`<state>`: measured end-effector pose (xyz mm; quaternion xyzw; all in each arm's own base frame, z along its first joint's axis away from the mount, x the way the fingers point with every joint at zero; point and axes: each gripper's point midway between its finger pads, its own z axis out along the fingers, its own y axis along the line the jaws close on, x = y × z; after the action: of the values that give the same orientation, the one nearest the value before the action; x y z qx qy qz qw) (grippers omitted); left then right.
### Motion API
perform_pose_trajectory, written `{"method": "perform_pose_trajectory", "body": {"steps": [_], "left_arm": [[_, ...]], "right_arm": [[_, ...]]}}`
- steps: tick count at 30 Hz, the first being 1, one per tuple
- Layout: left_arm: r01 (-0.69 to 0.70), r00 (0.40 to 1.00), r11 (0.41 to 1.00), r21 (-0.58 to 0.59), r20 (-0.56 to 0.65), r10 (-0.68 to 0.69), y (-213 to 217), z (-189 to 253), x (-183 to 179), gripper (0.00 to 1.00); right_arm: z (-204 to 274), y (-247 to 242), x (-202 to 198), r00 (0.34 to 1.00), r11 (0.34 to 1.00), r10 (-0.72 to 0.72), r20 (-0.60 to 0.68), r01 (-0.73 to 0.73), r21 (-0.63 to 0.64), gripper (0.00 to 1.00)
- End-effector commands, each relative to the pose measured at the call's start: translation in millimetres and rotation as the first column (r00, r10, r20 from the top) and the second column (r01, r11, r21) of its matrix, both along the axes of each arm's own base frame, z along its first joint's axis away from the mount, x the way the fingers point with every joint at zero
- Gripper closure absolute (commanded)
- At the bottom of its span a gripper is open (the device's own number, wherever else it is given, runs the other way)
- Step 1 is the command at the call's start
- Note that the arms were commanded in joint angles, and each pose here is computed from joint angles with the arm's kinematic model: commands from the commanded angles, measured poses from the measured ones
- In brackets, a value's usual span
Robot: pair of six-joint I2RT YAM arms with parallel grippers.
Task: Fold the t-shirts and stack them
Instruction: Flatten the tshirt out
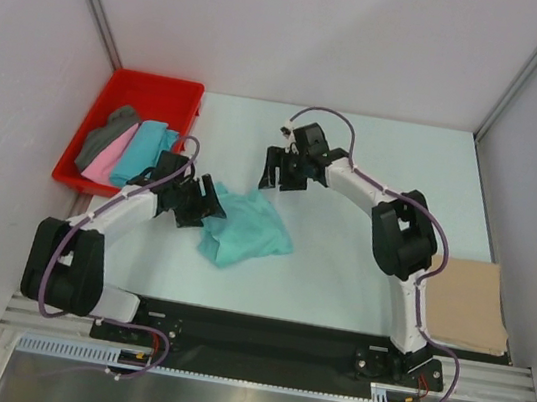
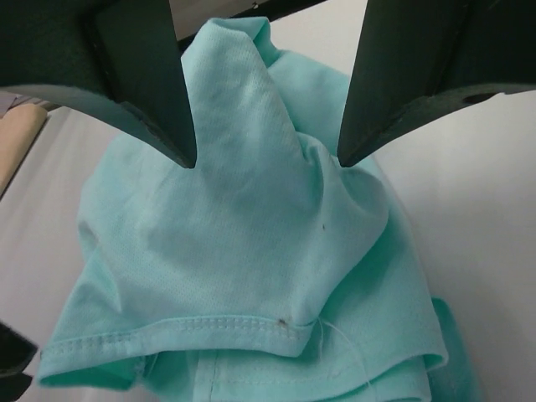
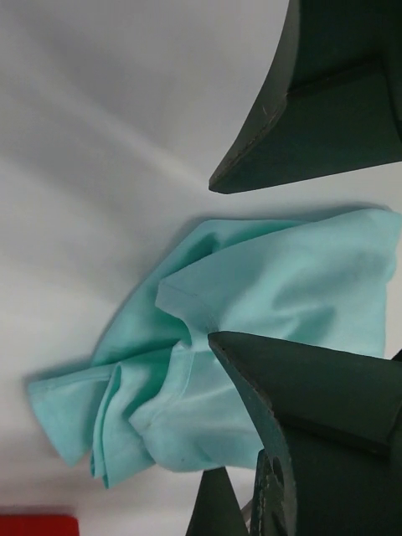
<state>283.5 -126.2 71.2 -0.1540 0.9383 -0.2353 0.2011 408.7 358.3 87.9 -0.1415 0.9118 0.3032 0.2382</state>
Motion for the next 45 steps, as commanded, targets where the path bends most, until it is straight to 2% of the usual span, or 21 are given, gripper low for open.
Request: {"method": "perform_pose_trajectory", "body": {"steps": [1, 7, 8, 10, 11, 13, 14, 15, 19, 22, 24, 26, 27, 29, 34, 35, 36, 37, 39, 40, 45], "left_arm": [[-0.008, 1.000, 0.998, -0.070, 0.013, 0.009, -6.9, -3.2, 14.9, 0.27], [-0.030, 0.999, 0.995, -0.093, -0.019, 0.028, -4.7, -16.4, 23.1, 0.35], [-0.028, 1.000, 0.995, -0.095, -0.015, 0.027, -4.9, -16.2, 25.1, 0.37], [-0.028, 1.000, 0.995, -0.099, -0.013, 0.027, -4.1, -16.2, 27.8, 0.49], [-0.026, 1.000, 0.995, -0.098, -0.005, 0.025, -3.8, -14.0, 30.5, 0.53], [-0.024, 1.000, 0.996, -0.088, 0.012, 0.025, -2.1, -9.6, 35.0, 0.63], [-0.021, 0.999, 0.997, -0.075, 0.035, 0.024, -0.3, -2.2, 40.5, 0.66], [-0.020, 0.999, 0.998, -0.067, 0.045, 0.023, 0.6, 1.4, 42.8, 0.77], [-0.017, 0.992, 0.999, -0.037, 0.125, 0.021, 5.3, 37.9, 55.2, 1.00], [-0.015, 0.963, 0.999, -0.039, 0.267, 0.025, 6.5, 94.4, 65.0, 1.00], [0.001, 0.931, 0.998, -0.056, 0.365, 0.020, 3.9, 137.1, 70.9, 1.00], [0.021, 0.874, 0.996, -0.081, 0.485, 0.021, 0.6, 188.5, 68.4, 1.00], [0.032, 0.852, 0.995, -0.095, 0.523, 0.022, -1.4, 206.2, 64.3, 1.00], [0.054, 0.782, 0.988, -0.146, 0.621, 0.049, -4.1, 252.4, 52.5, 1.00], [0.141, 0.614, 0.973, -0.183, 0.787, 0.060, -8.5, 348.7, 19.5, 1.00], [0.159, 0.554, 0.970, -0.182, 0.830, 0.065, -7.9, 380.0, 9.6, 1.00], [0.169, 0.526, 0.969, -0.180, 0.848, 0.066, -8.1, 394.7, 5.8, 1.00], [0.192, 0.460, 0.966, -0.176, 0.885, 0.070, -8.1, 426.5, -4.3, 1.00], [0.200, 0.432, 0.963, -0.180, 0.899, 0.078, -9.1, 447.5, -0.6, 1.00], [0.220, 0.385, 0.958, -0.184, 0.919, 0.088, -9.8, 473.6, -7.9, 1.00], [0.284, 0.290, 0.935, -0.211, 0.949, 0.126, -18.8, 513.8, 12.4, 1.00]], "right_arm": [[-1.4, 12.3, 0.3, 0.996, 0.997, 0.079, 0.037, -0.078, -0.009, 0.28], [-8.4, 35.8, -16.0, 0.989, 0.988, 0.145, 0.006, -0.146, 0.052, 0.36], [-10.9, 37.5, -17.2, 0.989, 0.988, 0.149, 0.004, -0.149, 0.047, 0.43], [-13.2, 39.1, -18.9, 0.989, 0.988, 0.148, -0.001, -0.148, 0.040, 0.55], [-13.2, 38.2, -18.8, 0.989, 0.989, 0.145, -0.003, -0.145, 0.040, 0.68], [-9.9, 36.5, -16.8, 0.991, 0.990, 0.136, 0.000, -0.136, 0.045, 0.76], [-4.7, 37.5, -16.4, 0.991, 0.989, 0.135, 0.007, -0.135, 0.059, 0.90], [1.9, 38.1, -11.9, 0.992, 0.990, 0.126, 0.029, -0.128, 0.065, 0.99], [44.7, 34.0, 4.9, 0.988, 0.996, 0.058, 0.144, -0.068, 0.060, 1.00], [102.4, 25.3, 12.0, 0.964, 0.997, -0.023, 0.265, 0.001, 0.082, 1.00], [151.5, 16.1, 8.9, 0.935, 0.992, -0.085, 0.344, 0.048, 0.115, 1.00], [181.5, 5.5, 8.0, 0.907, 0.986, -0.148, 0.395, 0.102, 0.135, 1.00], [215.9, 2.0, -3.7, 0.880, 0.980, -0.168, 0.444, 0.099, 0.175, 1.00], [249.8, -3.9, -13.1, 0.842, 0.974, -0.193, 0.504, 0.102, 0.202, 1.00], [371.1, -33.7, -39.3, 0.667, 0.926, -0.338, 0.664, 0.110, 0.361, 1.00], [387.0, -39.2, -41.3, 0.636, 0.917, -0.364, 0.680, 0.117, 0.382, 1.00], [405.3, -42.9, -44.9, 0.596, 0.911, -0.378, 0.708, 0.103, 0.400, 1.00], [431.4, -48.1, -52.5, 0.558, 0.898, -0.403, 0.725, 0.088, 0.432, 1.00], [448.1, -54.3, -53.4, 0.517, 0.896, -0.418, 0.747, 0.101, 0.432, 1.00], [458.0, -57.4, -54.7, 0.501, 0.893, -0.428, 0.753, 0.102, 0.439, 1.00], [501.0, -73.2, -53.5, 0.375, 0.867, -0.489, 0.787, 0.112, 0.485, 1.00]]}}
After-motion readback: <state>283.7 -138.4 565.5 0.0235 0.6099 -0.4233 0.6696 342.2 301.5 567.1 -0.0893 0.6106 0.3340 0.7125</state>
